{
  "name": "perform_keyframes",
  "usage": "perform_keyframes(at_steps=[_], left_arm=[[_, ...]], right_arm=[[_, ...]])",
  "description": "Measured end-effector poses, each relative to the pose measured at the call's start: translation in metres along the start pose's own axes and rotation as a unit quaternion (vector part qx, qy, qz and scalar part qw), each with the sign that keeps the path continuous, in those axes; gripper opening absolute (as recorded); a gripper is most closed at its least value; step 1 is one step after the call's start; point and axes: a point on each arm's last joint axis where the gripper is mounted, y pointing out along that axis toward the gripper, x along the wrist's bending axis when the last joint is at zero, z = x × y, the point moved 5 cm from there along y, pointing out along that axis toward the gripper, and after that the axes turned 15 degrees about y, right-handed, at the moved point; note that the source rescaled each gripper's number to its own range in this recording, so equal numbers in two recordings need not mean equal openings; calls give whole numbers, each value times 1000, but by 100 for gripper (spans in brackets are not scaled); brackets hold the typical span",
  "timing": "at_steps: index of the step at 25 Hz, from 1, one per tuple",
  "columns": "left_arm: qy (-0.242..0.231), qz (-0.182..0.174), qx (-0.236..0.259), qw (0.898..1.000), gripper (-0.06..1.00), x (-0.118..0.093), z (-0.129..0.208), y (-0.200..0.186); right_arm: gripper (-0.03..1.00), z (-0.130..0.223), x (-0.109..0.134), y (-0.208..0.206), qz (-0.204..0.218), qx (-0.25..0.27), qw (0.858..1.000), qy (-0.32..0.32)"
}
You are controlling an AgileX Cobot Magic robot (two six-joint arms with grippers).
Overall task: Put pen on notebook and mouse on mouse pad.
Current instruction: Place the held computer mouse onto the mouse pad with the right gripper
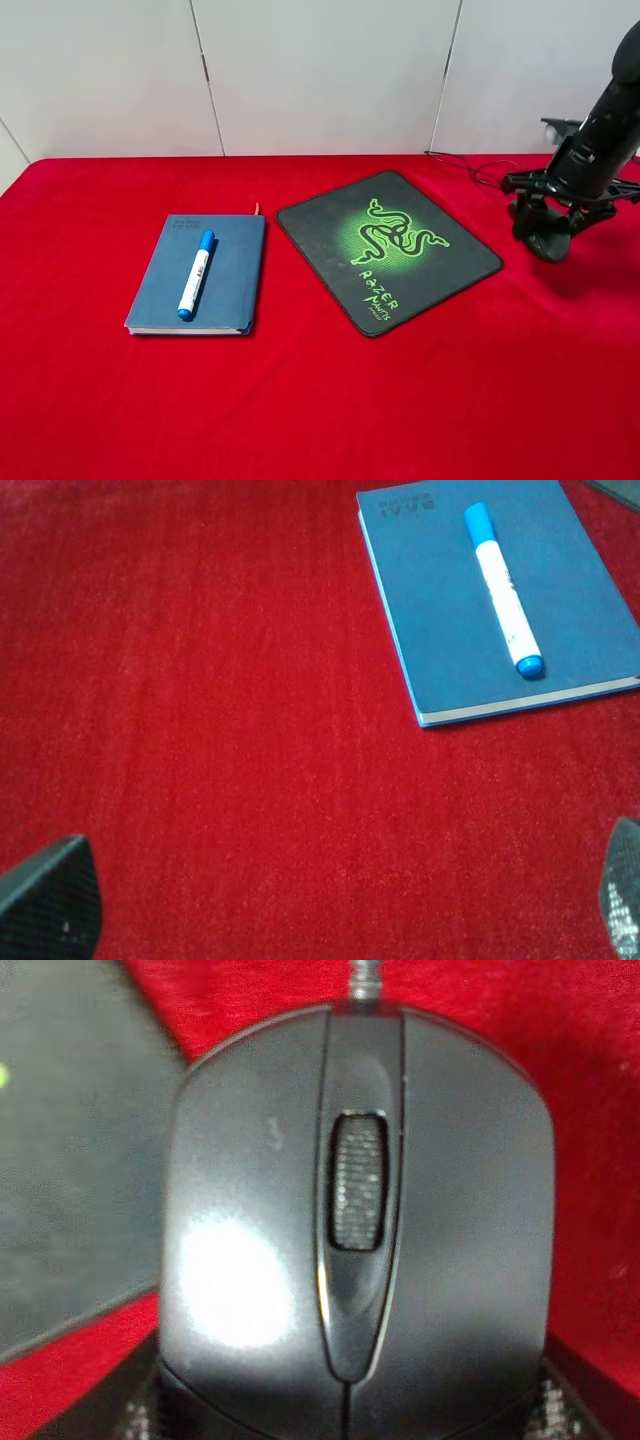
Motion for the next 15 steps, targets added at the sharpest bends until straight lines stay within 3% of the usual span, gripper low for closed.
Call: perform_keyframes(at_steps=[7, 15], left_arm=[[0, 0, 0, 1000, 100, 0, 0, 0], [0, 0, 0, 1000, 100, 0, 0, 0]], right_arm=[[0, 13, 20, -1, -27, 32, 999, -3], [0, 43, 82, 6, -31, 40, 994, -92]])
